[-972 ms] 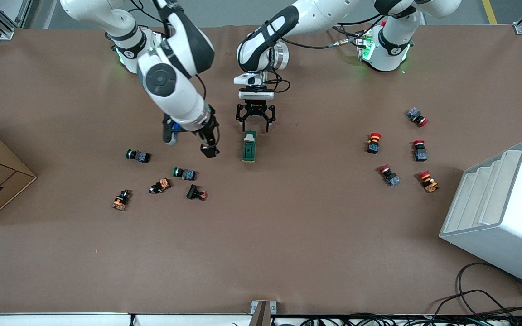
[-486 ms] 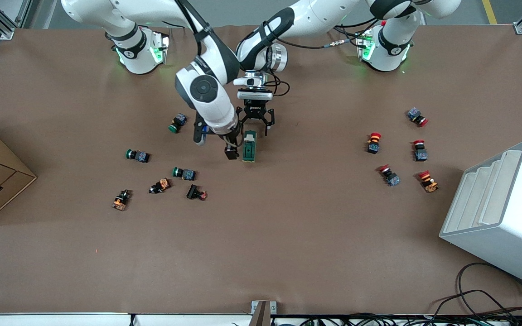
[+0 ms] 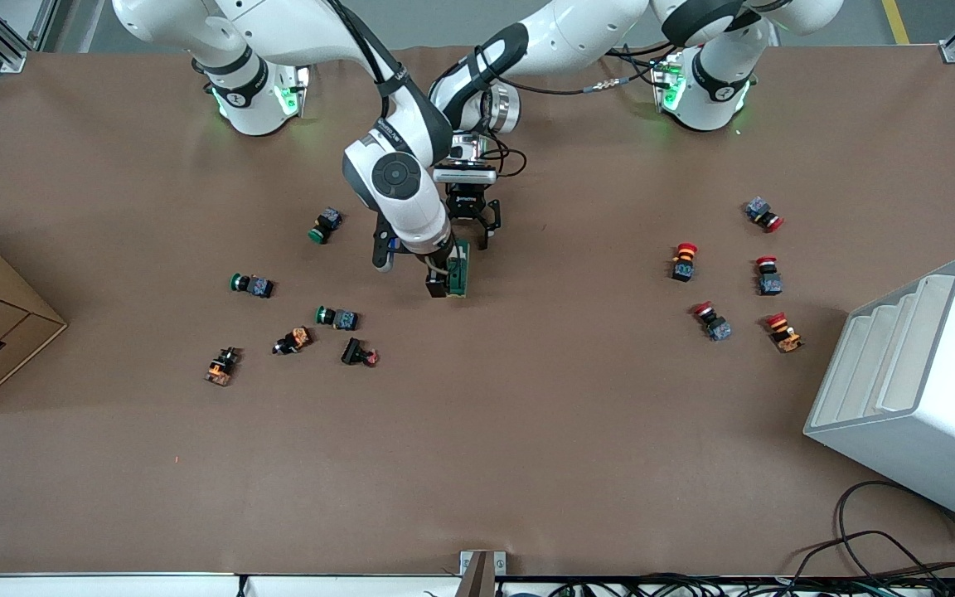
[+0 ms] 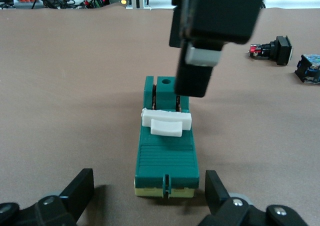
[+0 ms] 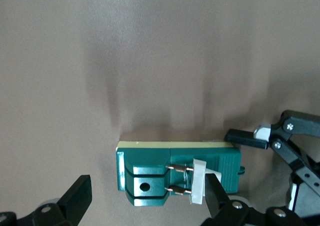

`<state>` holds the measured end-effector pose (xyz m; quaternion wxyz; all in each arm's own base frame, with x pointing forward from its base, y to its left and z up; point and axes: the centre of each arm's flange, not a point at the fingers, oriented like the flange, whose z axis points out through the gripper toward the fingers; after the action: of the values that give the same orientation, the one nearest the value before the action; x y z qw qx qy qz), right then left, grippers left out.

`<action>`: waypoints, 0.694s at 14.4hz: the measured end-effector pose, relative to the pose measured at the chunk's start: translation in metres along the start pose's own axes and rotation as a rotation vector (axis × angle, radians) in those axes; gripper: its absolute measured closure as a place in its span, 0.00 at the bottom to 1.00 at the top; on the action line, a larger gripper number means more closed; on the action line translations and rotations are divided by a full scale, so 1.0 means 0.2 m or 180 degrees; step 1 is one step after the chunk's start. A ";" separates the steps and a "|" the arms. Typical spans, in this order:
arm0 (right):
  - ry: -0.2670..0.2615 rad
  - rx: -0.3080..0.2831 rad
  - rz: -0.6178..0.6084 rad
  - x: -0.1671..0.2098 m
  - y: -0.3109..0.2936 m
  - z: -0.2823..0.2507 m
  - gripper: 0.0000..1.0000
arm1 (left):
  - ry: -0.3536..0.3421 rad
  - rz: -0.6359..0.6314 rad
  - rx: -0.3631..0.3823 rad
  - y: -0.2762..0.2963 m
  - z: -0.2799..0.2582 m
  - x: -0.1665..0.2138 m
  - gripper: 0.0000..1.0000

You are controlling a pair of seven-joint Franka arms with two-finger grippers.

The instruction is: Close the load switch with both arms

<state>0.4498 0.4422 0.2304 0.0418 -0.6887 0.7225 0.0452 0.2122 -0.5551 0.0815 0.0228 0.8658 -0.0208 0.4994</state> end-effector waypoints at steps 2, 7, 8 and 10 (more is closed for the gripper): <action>0.0008 -0.0011 0.0016 -0.02 0.02 0.02 0.00 | 0.0003 0.0008 -0.0014 0.01 -0.01 -0.01 0.02; 0.0043 -0.0053 0.0023 -0.10 0.13 0.07 0.00 | 0.0013 0.0023 -0.0026 0.01 -0.02 -0.02 0.02; 0.0047 -0.0058 0.0016 -0.11 0.15 0.08 0.00 | 0.0015 0.0025 -0.0026 0.01 -0.02 -0.02 0.02; 0.0053 -0.0064 0.0007 -0.12 0.16 0.08 0.00 | 0.0017 0.0026 -0.0026 0.01 -0.02 -0.02 0.02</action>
<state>0.4185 0.4704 0.2169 0.0288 -0.6886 0.7230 0.0468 0.2067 -0.5570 0.0804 0.0244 0.8642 -0.0264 0.5018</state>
